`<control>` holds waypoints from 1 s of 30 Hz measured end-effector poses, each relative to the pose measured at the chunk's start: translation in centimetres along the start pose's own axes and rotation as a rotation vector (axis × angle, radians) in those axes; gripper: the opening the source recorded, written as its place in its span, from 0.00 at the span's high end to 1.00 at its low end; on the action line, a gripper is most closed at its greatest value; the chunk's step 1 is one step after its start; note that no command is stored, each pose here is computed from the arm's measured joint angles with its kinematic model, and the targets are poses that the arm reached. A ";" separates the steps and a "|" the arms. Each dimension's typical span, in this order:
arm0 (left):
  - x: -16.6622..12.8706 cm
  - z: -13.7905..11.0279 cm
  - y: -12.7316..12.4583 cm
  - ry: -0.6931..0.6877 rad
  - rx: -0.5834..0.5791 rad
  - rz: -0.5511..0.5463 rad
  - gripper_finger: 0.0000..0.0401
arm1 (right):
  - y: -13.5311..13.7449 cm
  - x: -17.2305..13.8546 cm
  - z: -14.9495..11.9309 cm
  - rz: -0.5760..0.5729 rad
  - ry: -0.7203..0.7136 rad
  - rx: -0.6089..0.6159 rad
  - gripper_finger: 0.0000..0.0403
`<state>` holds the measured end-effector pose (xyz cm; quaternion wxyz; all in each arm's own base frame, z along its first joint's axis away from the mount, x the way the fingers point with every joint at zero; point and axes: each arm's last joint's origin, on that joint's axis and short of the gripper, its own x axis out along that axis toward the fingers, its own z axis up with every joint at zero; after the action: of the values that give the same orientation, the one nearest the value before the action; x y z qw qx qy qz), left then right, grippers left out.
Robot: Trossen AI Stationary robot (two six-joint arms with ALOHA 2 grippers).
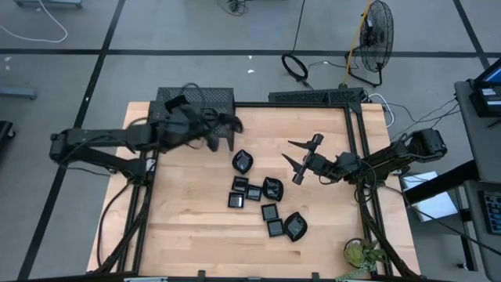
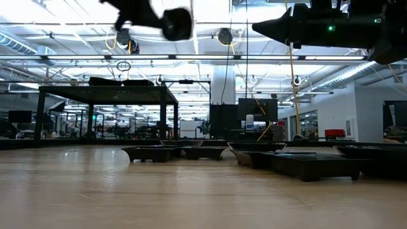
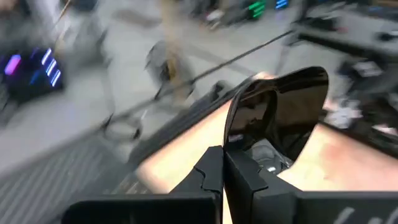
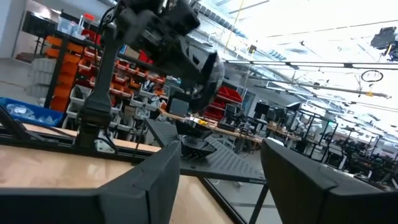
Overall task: Pick & Place Mini shaped plates
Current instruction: Stack the leaf shaped plate on top of the leaf shaped plate on the shelf
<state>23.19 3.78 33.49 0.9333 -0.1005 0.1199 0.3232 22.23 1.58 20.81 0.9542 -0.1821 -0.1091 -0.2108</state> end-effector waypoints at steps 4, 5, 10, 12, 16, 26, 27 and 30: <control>-1.4 -1.2 2.5 0.163 -0.066 0.125 0.99 | 0.0 0.0 0.0 0.000 -0.001 0.025 0.49; -1.7 -1.5 3.1 0.195 -0.077 0.164 0.99 | 0.0 0.0 0.0 0.000 -0.001 0.025 0.49; -2.9 -1.8 5.0 0.238 -0.125 0.274 0.99 | 0.0 0.0 0.0 0.000 -0.001 0.026 0.49; -3.0 -1.6 5.4 0.224 -0.131 0.294 0.99 | 0.0 0.0 0.0 0.000 -0.001 0.026 0.49; -2.9 -1.2 6.2 0.198 -0.139 0.341 0.99 | 0.0 0.0 0.0 0.000 -0.001 0.026 0.50; -0.3 -2.1 6.2 0.280 -0.144 0.371 0.99 | 0.0 0.0 0.0 -0.003 0.001 0.033 0.50; -0.1 -2.2 6.2 0.284 -0.139 0.373 0.99 | 0.0 0.0 0.0 -0.004 0.001 0.033 0.50; 0.1 -2.2 6.4 0.289 -0.138 0.384 0.98 | 0.0 0.0 0.0 -0.004 0.001 0.033 0.50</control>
<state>18.94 8.16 30.63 0.8190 -0.1845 0.2465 0.4841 22.23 1.56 20.83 0.9567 -0.1660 -0.1127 -0.2107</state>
